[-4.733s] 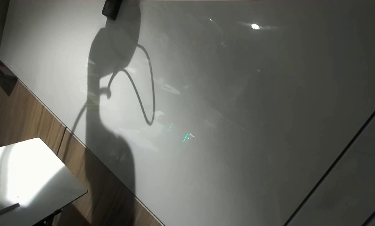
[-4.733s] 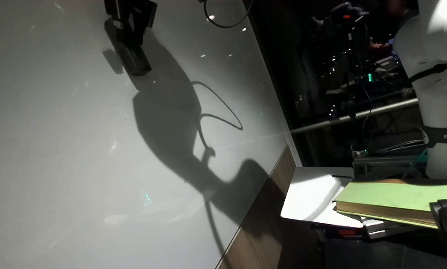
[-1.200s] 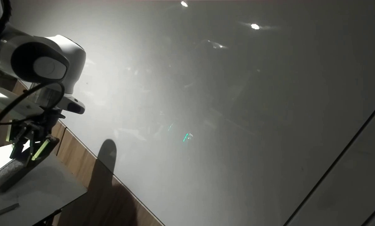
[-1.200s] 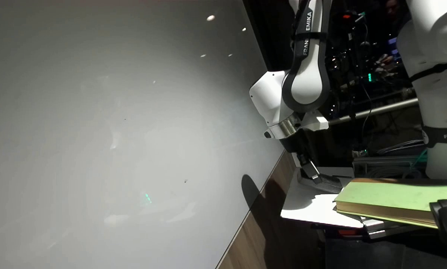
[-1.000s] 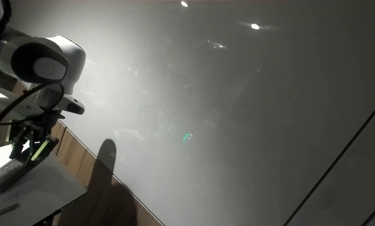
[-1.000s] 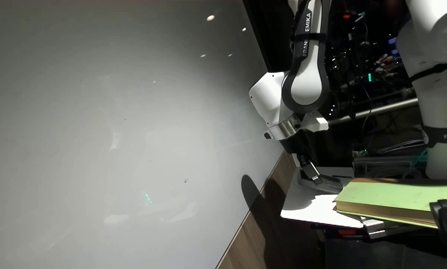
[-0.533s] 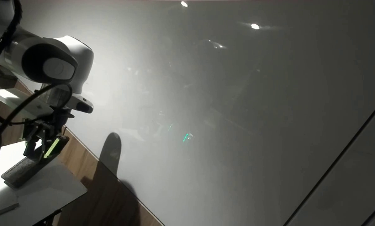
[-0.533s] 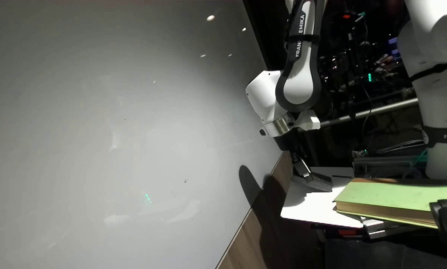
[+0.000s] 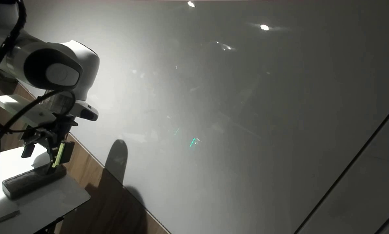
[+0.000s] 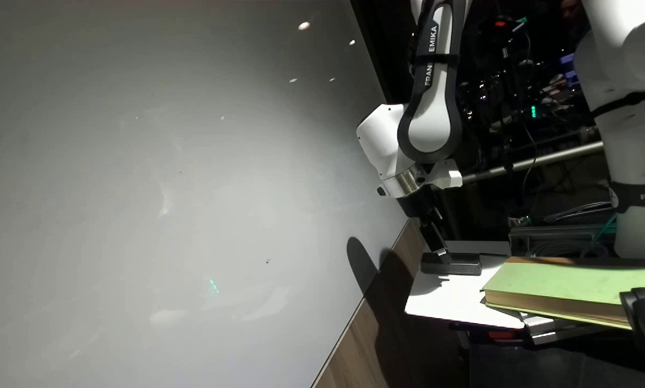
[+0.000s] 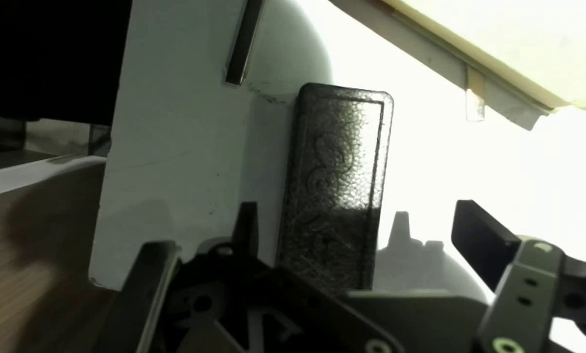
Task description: Use the duster to erase the smiley face on the whiteboard
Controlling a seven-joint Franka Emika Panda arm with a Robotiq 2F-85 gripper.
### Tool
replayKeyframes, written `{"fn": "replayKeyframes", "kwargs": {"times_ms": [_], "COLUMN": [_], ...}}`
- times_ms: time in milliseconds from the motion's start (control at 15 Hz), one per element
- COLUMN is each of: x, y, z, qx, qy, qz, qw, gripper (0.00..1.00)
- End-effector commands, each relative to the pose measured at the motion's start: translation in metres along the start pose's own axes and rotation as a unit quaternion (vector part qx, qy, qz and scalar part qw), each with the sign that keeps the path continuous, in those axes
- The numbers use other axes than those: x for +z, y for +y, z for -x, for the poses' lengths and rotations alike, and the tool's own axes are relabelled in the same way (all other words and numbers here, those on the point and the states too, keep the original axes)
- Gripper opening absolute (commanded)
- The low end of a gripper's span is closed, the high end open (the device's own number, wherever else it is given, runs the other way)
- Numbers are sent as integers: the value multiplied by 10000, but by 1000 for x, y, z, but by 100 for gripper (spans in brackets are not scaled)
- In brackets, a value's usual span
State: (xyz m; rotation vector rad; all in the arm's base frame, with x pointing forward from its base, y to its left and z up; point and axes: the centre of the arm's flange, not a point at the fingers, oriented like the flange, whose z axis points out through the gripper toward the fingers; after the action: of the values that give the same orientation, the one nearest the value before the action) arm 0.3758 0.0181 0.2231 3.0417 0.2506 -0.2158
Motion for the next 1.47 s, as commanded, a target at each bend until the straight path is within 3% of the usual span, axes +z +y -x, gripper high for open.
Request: {"fn": "replayKeyframes", "kwargs": {"times_ms": [0, 267, 400, 933, 1400], "x": [-17, -77, -110, -226, -272], "y": [17, 28, 26, -1, -20], "z": [11, 33, 47, 74, 98], "qx": [-30, -155, -311, -951, -1773], "qy": [329, 1376, 1747, 2108, 2256], "qz": [-161, -408, -349, -42, -26], "qw": [9993, 9895, 9835, 9729, 9579], "gripper": [100, 100, 100, 100, 100]}}
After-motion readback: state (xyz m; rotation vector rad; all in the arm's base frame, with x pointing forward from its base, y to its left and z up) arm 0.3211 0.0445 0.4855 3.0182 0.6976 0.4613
